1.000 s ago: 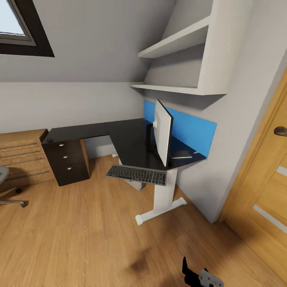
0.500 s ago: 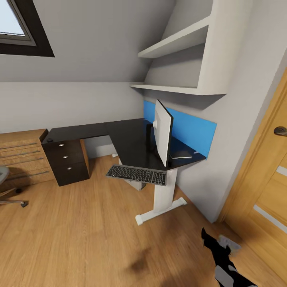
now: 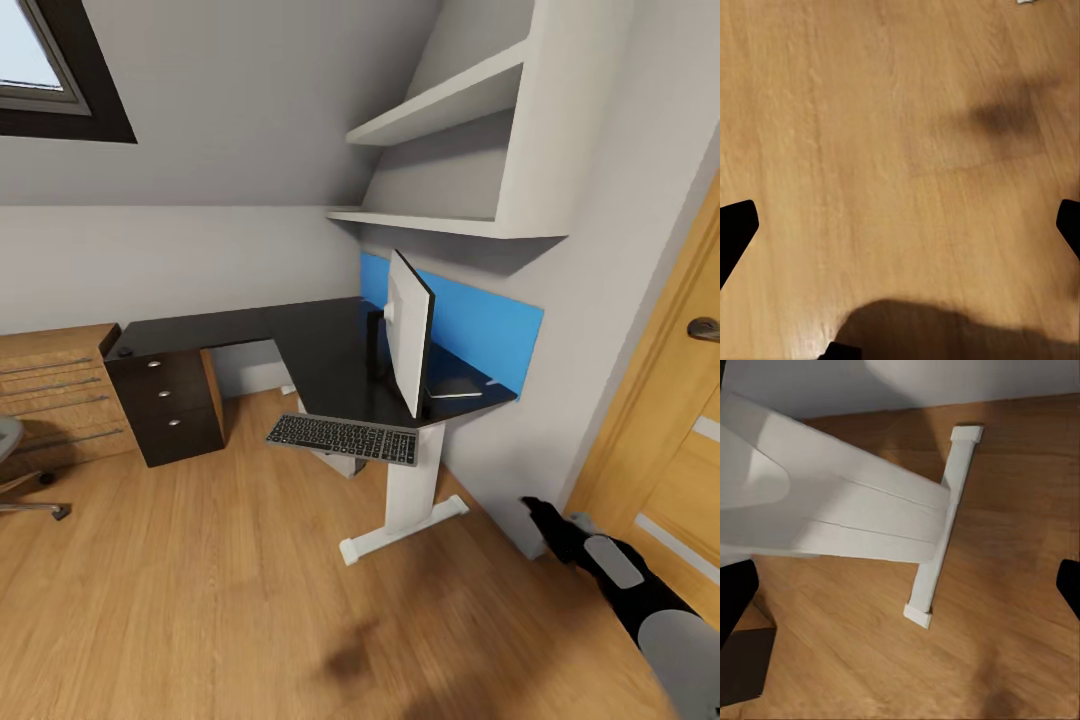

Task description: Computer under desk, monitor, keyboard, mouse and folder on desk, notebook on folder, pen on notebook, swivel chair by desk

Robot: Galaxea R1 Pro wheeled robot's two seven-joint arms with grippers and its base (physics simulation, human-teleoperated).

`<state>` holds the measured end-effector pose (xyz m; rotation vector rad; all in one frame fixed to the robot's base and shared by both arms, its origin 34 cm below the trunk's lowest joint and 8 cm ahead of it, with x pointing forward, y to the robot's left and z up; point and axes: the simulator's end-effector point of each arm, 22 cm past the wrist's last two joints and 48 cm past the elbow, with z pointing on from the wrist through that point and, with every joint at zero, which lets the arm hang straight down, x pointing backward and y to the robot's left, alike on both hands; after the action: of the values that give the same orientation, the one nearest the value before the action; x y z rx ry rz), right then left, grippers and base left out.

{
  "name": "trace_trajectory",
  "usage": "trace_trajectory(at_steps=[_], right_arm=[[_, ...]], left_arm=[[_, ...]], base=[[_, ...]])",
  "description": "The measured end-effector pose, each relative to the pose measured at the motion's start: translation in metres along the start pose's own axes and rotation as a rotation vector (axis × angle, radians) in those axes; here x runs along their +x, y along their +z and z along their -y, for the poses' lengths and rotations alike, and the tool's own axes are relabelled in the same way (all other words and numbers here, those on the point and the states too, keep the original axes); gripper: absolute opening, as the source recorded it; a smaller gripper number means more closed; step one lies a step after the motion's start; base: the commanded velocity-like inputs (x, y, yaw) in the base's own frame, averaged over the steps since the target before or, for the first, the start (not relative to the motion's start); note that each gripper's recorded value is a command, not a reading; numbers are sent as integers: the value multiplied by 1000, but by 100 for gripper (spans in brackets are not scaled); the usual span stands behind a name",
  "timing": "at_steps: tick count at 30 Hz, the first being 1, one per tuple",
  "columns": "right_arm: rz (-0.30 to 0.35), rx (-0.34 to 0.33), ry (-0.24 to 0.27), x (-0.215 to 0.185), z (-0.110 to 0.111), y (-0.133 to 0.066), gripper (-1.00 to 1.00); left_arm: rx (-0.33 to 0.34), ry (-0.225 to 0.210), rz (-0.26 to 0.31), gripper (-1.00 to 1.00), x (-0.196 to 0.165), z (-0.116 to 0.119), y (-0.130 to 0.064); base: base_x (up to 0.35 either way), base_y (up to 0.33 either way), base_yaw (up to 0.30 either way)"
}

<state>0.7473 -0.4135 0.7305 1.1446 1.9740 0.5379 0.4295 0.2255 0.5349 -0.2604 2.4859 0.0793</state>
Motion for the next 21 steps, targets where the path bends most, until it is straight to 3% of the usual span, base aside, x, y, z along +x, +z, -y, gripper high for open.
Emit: trace_trajectory(at_steps=[6,21], right_arm=[[-72,-33,43,8,-8,-3,100],[-305,-286,98,49,-61,-23,100]], left_arm=[[-2,-9,38,100,-9,-2,0],[-2,-16,67,100,-15,-2,0]], base=[[0,0,0],[15,0,0]])
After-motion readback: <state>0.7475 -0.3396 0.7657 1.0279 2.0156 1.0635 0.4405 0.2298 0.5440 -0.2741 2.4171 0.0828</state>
